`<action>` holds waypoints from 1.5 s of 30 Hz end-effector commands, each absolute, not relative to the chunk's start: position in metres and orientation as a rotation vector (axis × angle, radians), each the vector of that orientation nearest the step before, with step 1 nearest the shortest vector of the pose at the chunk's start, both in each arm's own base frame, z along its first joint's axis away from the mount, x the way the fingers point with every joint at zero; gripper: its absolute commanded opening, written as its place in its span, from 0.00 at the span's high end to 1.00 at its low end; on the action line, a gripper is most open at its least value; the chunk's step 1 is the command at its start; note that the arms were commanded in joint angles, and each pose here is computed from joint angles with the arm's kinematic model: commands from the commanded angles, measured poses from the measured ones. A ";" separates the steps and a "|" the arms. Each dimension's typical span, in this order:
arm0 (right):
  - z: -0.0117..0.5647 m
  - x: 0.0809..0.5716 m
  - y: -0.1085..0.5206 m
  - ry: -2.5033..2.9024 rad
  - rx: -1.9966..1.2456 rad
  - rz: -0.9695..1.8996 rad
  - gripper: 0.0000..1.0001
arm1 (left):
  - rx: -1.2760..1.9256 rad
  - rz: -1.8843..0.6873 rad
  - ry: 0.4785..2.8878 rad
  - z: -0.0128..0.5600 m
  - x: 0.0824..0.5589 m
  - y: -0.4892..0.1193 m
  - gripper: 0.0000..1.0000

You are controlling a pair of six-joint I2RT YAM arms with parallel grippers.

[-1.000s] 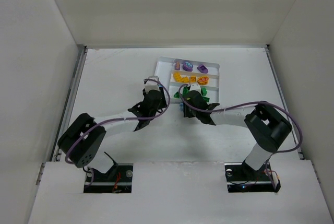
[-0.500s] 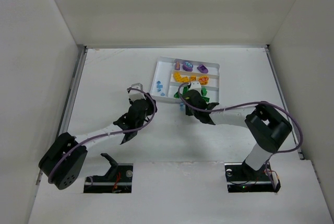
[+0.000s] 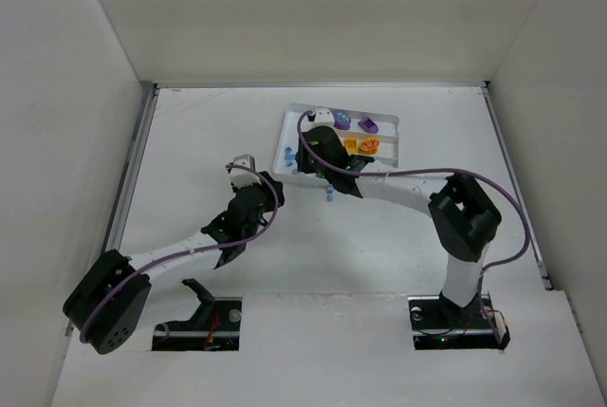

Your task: Sort the legos into containers by color

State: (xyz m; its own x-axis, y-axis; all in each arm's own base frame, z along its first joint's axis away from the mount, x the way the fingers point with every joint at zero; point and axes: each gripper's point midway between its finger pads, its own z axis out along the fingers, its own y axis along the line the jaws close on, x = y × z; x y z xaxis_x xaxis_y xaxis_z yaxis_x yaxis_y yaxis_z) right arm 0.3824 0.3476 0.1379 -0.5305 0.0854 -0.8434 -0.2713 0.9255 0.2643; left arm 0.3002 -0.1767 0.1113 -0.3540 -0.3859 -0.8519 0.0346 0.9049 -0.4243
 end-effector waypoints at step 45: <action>0.138 0.330 0.202 1.953 0.208 0.550 0.49 | 0.110 -0.124 2.063 0.030 0.324 -0.331 0.79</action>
State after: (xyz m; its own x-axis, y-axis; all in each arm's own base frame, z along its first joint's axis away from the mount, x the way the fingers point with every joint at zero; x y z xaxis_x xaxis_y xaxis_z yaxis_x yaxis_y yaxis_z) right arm 0.3251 0.1967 0.1261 -0.4683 0.3440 -0.8138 -0.0766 0.9018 0.4253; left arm 0.3149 -0.3298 0.0227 -0.4934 0.0323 -0.8692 0.1447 0.9884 -0.0454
